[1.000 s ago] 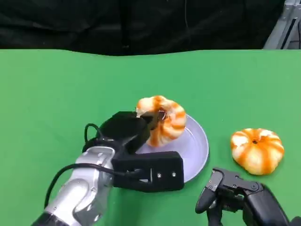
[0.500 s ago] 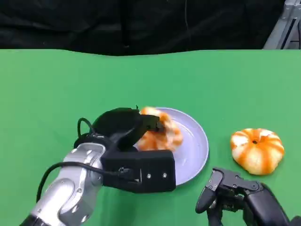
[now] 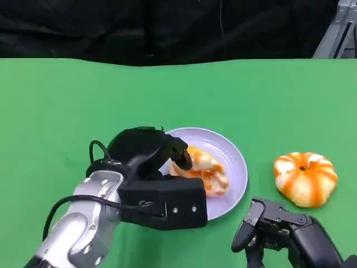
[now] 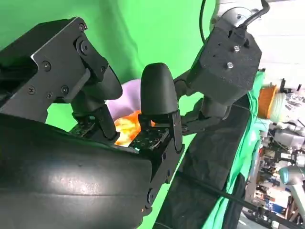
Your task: Grasp the bread from the table and place it into the plate.
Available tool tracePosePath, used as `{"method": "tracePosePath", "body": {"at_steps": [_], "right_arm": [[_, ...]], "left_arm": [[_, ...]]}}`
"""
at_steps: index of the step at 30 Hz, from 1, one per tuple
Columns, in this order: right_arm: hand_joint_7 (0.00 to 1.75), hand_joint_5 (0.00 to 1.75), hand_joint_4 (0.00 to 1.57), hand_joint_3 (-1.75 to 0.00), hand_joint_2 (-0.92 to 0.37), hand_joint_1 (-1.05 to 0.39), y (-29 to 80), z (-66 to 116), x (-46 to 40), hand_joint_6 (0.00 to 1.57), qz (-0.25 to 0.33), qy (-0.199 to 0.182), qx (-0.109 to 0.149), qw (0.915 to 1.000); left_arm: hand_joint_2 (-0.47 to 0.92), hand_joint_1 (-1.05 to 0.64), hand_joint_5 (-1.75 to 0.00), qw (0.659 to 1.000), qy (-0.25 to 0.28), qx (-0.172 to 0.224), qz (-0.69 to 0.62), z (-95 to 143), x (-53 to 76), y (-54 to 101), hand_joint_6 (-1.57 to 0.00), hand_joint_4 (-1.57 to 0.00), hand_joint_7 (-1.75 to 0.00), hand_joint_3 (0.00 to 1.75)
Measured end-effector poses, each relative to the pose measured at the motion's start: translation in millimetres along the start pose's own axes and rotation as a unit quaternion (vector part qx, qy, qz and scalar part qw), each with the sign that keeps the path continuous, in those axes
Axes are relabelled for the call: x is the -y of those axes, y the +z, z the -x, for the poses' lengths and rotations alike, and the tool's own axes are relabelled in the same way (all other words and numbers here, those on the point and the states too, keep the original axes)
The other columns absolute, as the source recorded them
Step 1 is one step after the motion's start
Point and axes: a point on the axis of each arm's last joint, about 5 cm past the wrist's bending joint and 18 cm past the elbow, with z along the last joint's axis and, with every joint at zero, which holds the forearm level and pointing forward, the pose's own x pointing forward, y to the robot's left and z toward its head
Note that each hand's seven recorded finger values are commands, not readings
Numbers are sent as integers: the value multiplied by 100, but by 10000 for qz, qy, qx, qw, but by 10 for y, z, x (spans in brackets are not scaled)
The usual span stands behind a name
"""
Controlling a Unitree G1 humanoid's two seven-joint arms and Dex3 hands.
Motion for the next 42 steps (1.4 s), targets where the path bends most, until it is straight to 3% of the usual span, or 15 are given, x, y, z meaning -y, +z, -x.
{"method": "tracePosePath", "body": {"at_steps": [1,3,7,9,13,17,19,22,24,32,36,42], "right_arm": [[155,171,82,-148,-35,13,1,-1,0,71,-1,0,3,10000],[155,171,82,-149,-35,13,1,-1,1,71,-1,-3,3,10000],[156,172,82,-149,-35,13,2,-5,2,72,2,-4,14,10000],[156,172,82,-149,-35,13,4,-10,1,72,4,4,24,10000],[156,173,82,-149,-35,15,5,-18,1,71,7,6,37,10000],[156,173,81,-148,-36,14,9,-27,0,71,8,8,55,10000],[157,173,81,-148,-36,15,11,-32,-2,71,5,22,67,10000],[157,173,81,-148,-36,15,8,-30,-2,71,1,8,55,10000],[157,173,81,-148,-36,15,9,-34,-4,71,0,9,62,10000],[157,173,81,-147,-36,14,9,-32,-11,71,-20,7,61,10000],[157,172,82,-147,-36,14,11,-35,-13,71,-25,13,70,10000],[157,172,82,-149,-34,14,10,-36,-1,72,-20,19,73,10000]], "left_arm": [[92,-69,-61,10000,-4,28,-11,9,-3,-9,-51,-16,-13,38],[92,-57,-82,9998,35,161,96,36,-11,-28,-53,-28,-15,26],[92,-42,-101,9955,608,424,598,126,-6,-88,-62,-51,-23,21],[92,-39,-106,9908,874,453,925,191,-12,-130,-65,-56,-27,18],[91,-33,-125,9760,1398,559,1573,339,-39,-195,-61,-60,-62,19],[70,-28,-134,9565,1741,542,2278,464,-47,-226,-58,-62,-82,61],[50,-18,-141,9448,1906,562,2604,525,-57,-227,-71,-72,-109,107],[38,-11,-146,9071,2366,592,3431,719,-69,-218,-78,-81,-124,134],[37,-10,-148,8934,2555,553,3653,836,-62,-224,-81,-85,-129,140],[49,-7,-162,8524,2791,67,4421,1336,76,-187,-77,-81,-143,132],[47,-5,-168,8456,2804,-69,4543,1419,104,-188,-77,-82,-149,133],[41,-3,-172,8182,2723,-288,5055,1562,249,-203,-79,-82,-152,136]]}}
